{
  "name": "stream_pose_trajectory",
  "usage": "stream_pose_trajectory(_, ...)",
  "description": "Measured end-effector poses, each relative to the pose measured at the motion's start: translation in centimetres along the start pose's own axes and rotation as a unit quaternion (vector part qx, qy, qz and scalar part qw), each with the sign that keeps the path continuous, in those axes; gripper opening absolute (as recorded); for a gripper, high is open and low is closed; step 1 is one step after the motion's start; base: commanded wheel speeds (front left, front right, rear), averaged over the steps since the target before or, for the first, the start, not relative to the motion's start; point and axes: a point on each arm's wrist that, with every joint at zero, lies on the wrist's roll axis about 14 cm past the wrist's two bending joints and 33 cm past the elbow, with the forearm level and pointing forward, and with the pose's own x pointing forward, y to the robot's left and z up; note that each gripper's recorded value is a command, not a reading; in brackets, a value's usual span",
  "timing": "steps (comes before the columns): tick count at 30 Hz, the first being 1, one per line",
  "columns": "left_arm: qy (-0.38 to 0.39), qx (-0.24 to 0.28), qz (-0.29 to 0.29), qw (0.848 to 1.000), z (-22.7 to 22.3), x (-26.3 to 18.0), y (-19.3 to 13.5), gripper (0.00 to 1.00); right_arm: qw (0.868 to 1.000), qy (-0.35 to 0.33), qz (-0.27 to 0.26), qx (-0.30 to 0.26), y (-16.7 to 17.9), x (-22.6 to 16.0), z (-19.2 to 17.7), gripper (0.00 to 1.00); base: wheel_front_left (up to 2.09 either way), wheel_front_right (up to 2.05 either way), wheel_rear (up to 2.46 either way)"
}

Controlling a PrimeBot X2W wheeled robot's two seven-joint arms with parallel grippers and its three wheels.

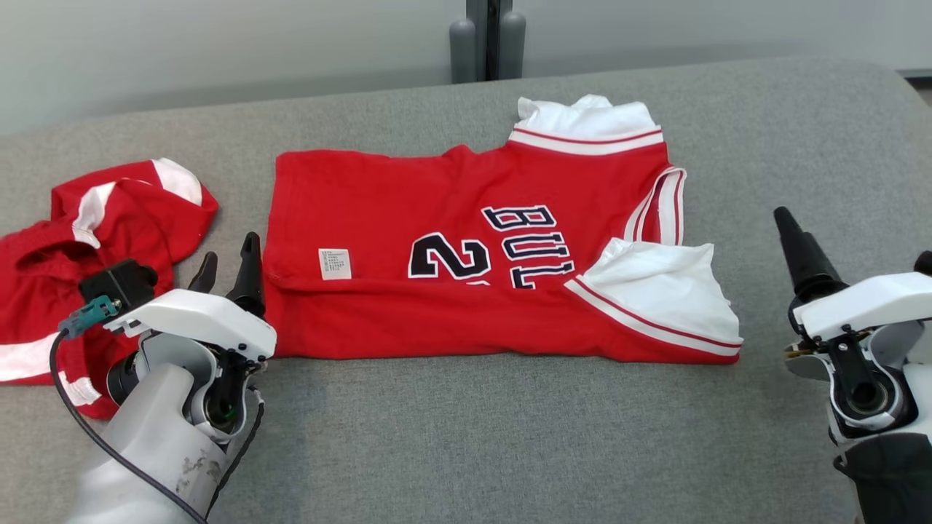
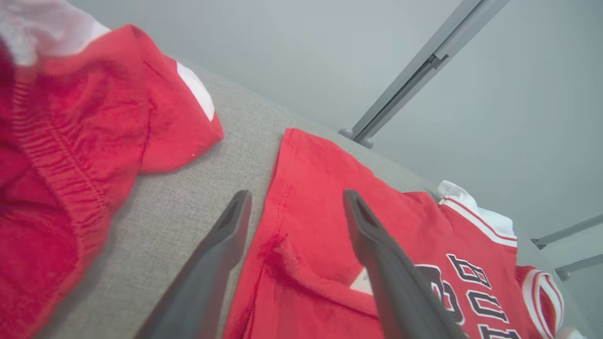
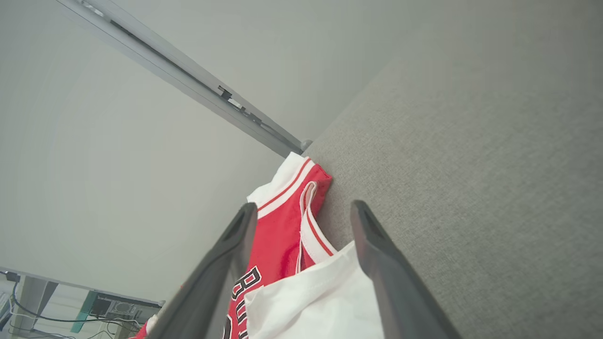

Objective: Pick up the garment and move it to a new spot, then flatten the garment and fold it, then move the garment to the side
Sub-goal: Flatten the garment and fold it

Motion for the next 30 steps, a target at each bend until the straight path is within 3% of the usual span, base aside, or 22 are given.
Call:
stream_pose_trajectory(7,-0.077,0.006,-0.04,0.996,3.5,-2.3,-2.0,1.0,0.996,-0.068,0.043,-0.038,2.5,-2.6,2.6,1.0,0.0,0.0,0.0)
stream_pose_trajectory(11,-0.16,0.027,-0.051,0.985,7.4,-4.5,-2.8,1.0,0.989,-0.123,0.072,-0.047,4.1,-4.3,4.3,1.0,0.0,0.0,0.0)
stream_pose_trajectory(19,-0.207,0.049,-0.051,0.976,5.9,-8.9,-2.7,1.0,0.978,-0.177,0.09,-0.066,4.8,-7.4,4.7,1.0,0.0,0.0,0.0)
stream_pose_trajectory(26,-0.196,0.088,-0.06,0.975,4.1,-10.7,-2.3,1.0,0.966,-0.169,0.08,-0.181,3.8,-9.1,2.9,1.0,0.0,0.0,0.0)
stream_pose_trajectory(30,-0.181,0.107,-0.072,0.975,2.7,-11.4,-3.0,1.0,0.964,-0.163,0.071,-0.2,3.5,-9.7,1.8,1.0,0.0,0.0,0.0)
